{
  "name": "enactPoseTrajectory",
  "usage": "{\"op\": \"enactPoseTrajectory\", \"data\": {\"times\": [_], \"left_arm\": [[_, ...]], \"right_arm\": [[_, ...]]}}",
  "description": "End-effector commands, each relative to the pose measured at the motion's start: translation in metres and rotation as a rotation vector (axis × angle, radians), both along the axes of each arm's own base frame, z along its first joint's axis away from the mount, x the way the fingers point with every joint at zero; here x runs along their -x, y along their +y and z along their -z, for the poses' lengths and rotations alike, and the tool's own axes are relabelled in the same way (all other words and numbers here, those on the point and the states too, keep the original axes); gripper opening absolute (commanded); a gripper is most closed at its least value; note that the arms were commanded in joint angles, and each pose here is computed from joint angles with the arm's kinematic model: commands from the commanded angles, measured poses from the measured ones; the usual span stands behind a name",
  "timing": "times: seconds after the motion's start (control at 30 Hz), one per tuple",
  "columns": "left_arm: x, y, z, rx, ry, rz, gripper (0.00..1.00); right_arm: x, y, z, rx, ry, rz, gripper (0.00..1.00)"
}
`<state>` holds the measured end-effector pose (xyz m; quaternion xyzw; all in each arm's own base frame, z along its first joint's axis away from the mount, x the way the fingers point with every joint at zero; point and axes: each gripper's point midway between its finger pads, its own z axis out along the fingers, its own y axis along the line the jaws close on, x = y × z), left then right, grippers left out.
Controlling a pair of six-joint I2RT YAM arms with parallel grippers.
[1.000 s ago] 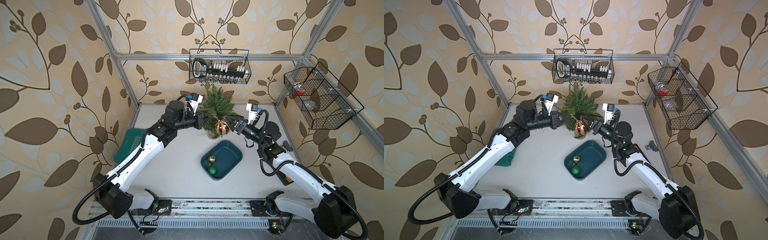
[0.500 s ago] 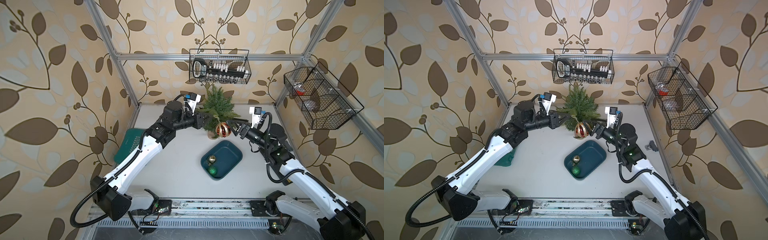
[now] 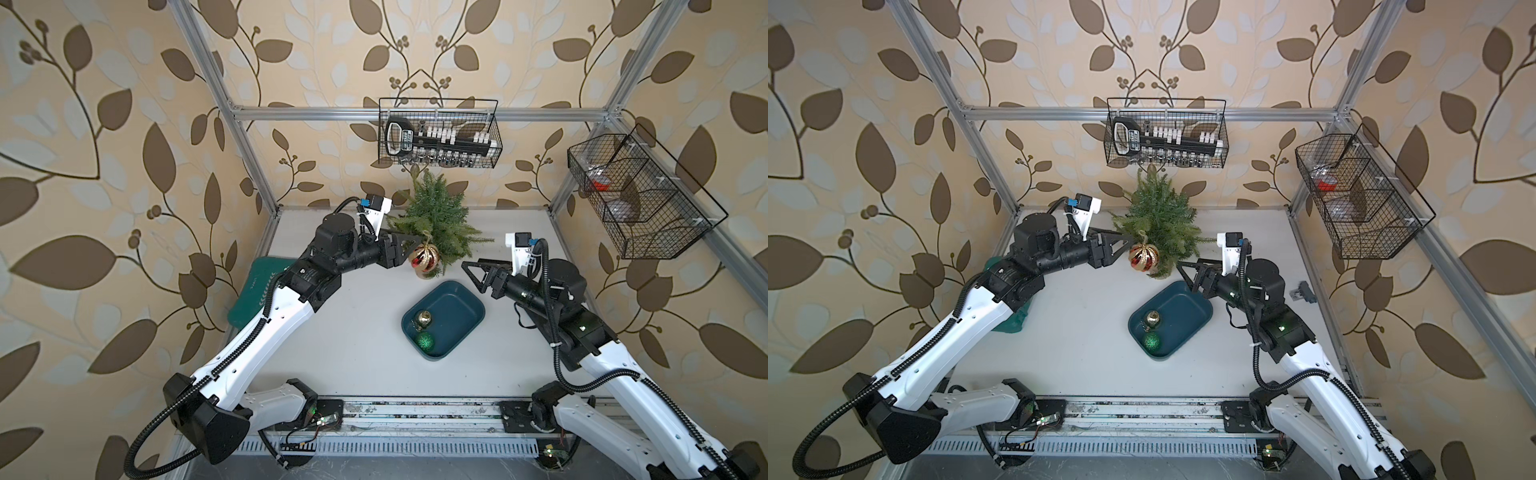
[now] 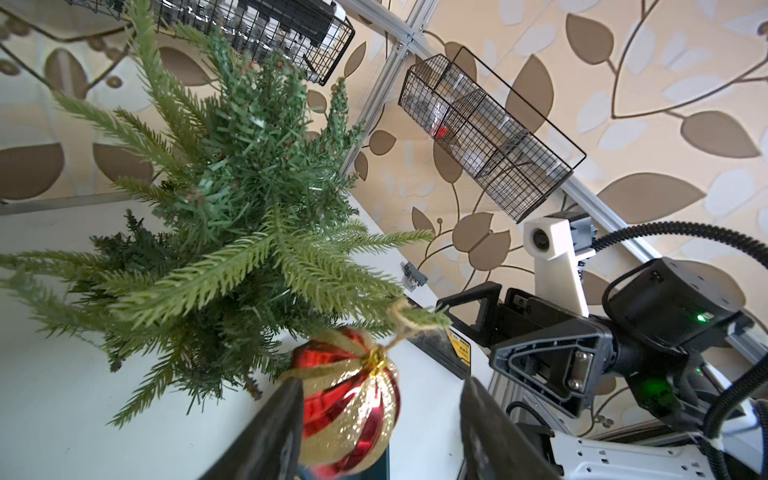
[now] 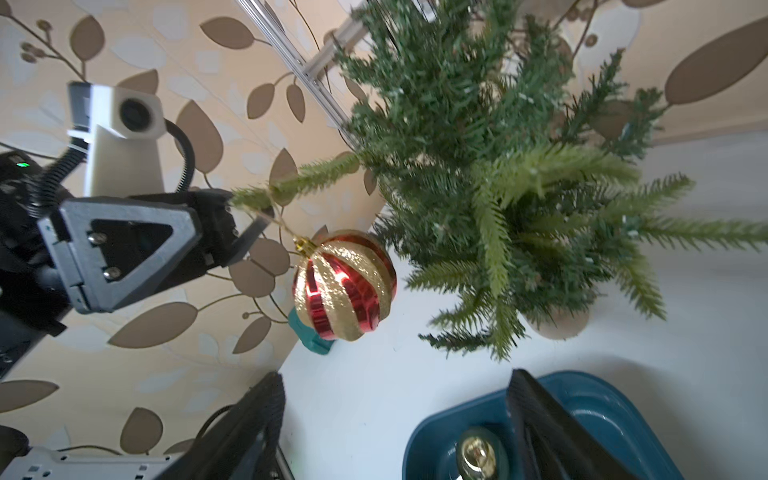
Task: Decorate the small christmas tree with ornaments
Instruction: Hang an ornament on the christmas tree.
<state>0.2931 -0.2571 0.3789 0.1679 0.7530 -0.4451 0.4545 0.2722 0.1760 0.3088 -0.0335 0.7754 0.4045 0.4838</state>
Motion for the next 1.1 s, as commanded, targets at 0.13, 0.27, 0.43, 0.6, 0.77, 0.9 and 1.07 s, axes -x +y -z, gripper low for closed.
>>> {"op": "enactPoseTrajectory", "data": {"times": [0.13, 0.27, 0.43, 0.6, 0.77, 0.9, 1.07], "left_arm": [[0.016, 0.023, 0.007, -0.007, 0.0, -0.064, 0.68], [0.024, 0.033, 0.029, -0.03, 0.053, -0.099, 0.72], [0.03, 0.046, 0.074, -0.056, 0.159, -0.161, 0.75], [0.035, 0.056, 0.113, -0.096, 0.251, -0.212, 0.75], [0.04, 0.06, 0.135, -0.099, 0.304, -0.228, 0.75], [0.041, 0.06, 0.147, -0.099, 0.338, -0.234, 0.75], [0.04, 0.061, 0.152, -0.101, 0.348, -0.242, 0.76]], "right_arm": [[0.011, 0.002, 0.068, 0.142, 0.192, -0.033, 0.78], [0.019, 0.017, 0.108, 0.204, 0.276, -0.059, 0.77], [0.033, 0.046, 0.152, 0.293, 0.345, -0.095, 0.77], [0.038, 0.073, 0.189, 0.304, 0.414, -0.135, 0.77], [0.03, 0.083, 0.21, 0.298, 0.446, -0.131, 0.77], [0.022, 0.09, 0.22, 0.304, 0.46, -0.124, 0.77], [0.016, 0.095, 0.237, 0.32, 0.49, -0.114, 0.77]]}}
